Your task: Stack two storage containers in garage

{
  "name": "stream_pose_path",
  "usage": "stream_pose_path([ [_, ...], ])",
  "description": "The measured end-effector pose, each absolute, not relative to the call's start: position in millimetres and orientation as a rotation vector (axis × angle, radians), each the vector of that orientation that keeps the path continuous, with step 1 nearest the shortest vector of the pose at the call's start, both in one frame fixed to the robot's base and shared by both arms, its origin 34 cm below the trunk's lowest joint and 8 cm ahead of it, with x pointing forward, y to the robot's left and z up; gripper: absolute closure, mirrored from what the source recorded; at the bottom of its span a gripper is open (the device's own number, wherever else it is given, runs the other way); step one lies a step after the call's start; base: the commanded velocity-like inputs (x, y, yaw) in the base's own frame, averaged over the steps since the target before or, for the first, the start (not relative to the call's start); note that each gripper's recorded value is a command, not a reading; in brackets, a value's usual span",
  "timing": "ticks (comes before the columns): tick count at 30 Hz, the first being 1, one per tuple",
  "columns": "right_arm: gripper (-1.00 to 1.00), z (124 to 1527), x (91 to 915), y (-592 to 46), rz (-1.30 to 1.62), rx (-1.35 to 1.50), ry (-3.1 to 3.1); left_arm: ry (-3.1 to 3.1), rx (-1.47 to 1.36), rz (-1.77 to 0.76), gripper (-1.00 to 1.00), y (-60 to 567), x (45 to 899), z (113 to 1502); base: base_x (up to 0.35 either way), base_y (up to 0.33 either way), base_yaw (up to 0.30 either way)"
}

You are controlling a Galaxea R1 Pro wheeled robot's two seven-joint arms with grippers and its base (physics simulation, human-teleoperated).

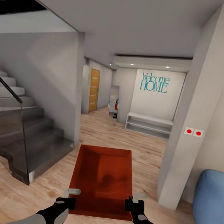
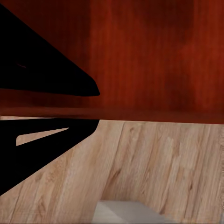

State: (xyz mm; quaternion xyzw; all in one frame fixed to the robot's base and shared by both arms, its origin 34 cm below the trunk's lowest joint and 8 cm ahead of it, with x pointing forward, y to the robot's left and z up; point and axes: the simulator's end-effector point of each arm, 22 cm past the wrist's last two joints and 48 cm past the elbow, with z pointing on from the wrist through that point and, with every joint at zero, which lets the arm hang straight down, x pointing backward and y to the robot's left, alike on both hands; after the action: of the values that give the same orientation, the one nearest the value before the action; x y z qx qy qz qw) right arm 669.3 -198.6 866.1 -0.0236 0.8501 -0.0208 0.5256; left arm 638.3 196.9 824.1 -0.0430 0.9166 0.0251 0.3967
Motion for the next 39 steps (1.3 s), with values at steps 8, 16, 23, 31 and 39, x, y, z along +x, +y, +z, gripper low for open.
stream_pose_path([
  [8,1.0,865.9,669.1,-198.6,-0.05,-0.056,2.034,2.323,-0.108,0.064,1.0,196.9,638.3,824.1,0.322,0.0,0.0],
  [16,1.0,866.0,669.1,-198.6,-0.05,-0.056,2.034,2.323,-0.109,0.064,1.0,196.9,638.3,824.1,0.322,0.0,0.0],
  [23,1.0,866.2,669.3,-198.6,-0.05,-0.057,2.033,2.322,-0.109,0.063,1.0,196.9,638.3,824.1,0.322,0.0,0.0],
  [31,1.0,865.6,668.8,-198.7,-0.05,-0.055,2.034,2.323,-0.108,0.064,1.0,196.9,638.2,824.0,0.322,0.0,0.0],
  [39,1.0,865.9,669.2,-199.6,-0.047,-0.057,2.034,2.323,-0.109,0.063,1.0,195.8,638.1,824.1,0.322,0.0,0.0],
])
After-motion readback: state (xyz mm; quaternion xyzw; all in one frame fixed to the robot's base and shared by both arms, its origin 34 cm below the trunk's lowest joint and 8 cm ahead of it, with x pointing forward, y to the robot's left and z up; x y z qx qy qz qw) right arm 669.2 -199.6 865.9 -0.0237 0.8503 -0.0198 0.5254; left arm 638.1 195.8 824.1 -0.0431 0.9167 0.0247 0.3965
